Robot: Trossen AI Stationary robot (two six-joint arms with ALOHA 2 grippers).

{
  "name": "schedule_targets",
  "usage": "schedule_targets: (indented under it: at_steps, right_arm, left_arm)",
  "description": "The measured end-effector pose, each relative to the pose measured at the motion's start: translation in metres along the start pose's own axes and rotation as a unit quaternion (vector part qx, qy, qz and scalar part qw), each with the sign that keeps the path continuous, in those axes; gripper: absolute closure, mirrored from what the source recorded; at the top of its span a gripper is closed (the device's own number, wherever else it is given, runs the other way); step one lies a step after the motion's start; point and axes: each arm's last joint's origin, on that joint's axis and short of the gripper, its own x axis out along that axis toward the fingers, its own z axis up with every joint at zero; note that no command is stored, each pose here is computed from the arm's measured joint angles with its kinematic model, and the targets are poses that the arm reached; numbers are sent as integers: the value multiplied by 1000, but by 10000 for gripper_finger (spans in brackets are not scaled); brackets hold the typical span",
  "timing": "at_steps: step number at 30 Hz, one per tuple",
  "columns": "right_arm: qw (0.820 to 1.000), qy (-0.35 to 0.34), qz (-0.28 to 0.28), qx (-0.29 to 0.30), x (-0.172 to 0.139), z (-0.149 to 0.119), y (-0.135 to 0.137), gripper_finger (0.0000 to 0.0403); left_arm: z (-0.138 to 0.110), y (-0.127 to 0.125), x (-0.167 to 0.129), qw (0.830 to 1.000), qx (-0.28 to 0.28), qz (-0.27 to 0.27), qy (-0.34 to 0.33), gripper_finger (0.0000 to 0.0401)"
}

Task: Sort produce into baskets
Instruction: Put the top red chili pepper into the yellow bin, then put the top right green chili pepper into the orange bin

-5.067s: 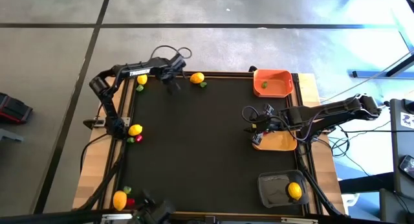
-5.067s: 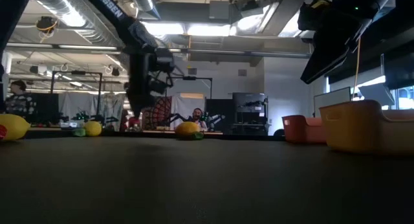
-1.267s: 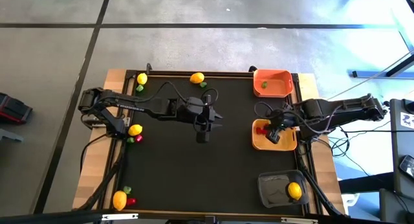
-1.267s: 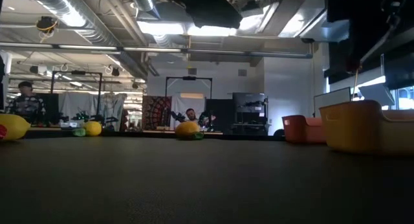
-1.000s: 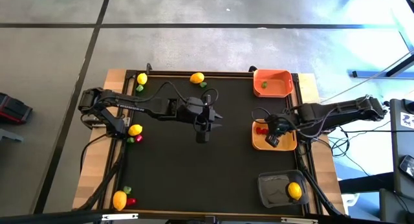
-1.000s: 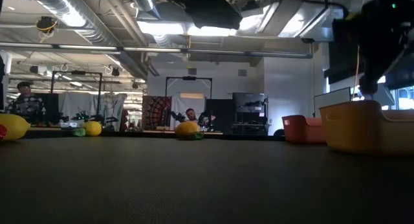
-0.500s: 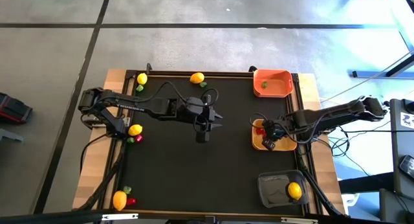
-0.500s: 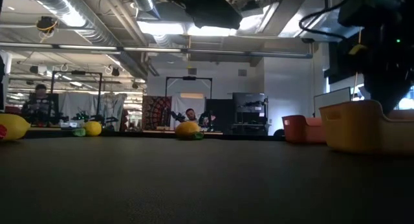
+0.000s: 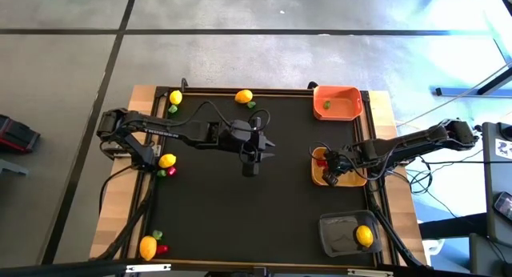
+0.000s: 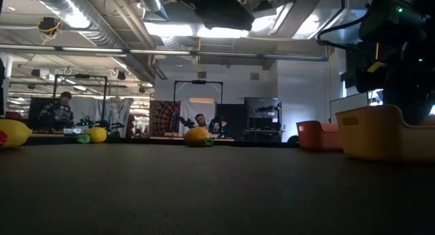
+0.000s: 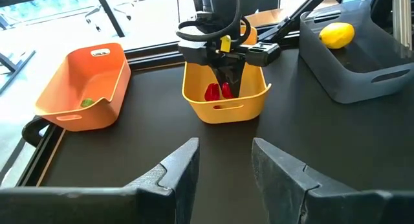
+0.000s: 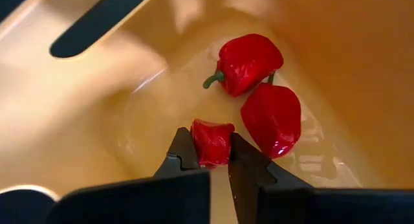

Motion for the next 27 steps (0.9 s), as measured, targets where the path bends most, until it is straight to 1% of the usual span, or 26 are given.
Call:
schedule_targets:
  at_steps: [2,8,12,17,27]
  right_arm:
    - [1000,-2,-5,0,1,0,0,367]
    - [1000,-10,-16,-1,1,1,-1,302]
    - [1000,-2,-7,-1,1,0,0,276]
    - [1000,0,7,0,-5,4,4,270]
    - [1000,0,5,-24,-53,26,20,269]
  left_arm:
    - [0,0,0,1000,0,0,0,262]
    - [0,0,0,1000,0,0,0,262]
    - [0,0,0,1000,0,0,0,262]
    - [0,0,0,1000,0,0,0,262]
    - [0,0,0,1000,-6,0,0,262]
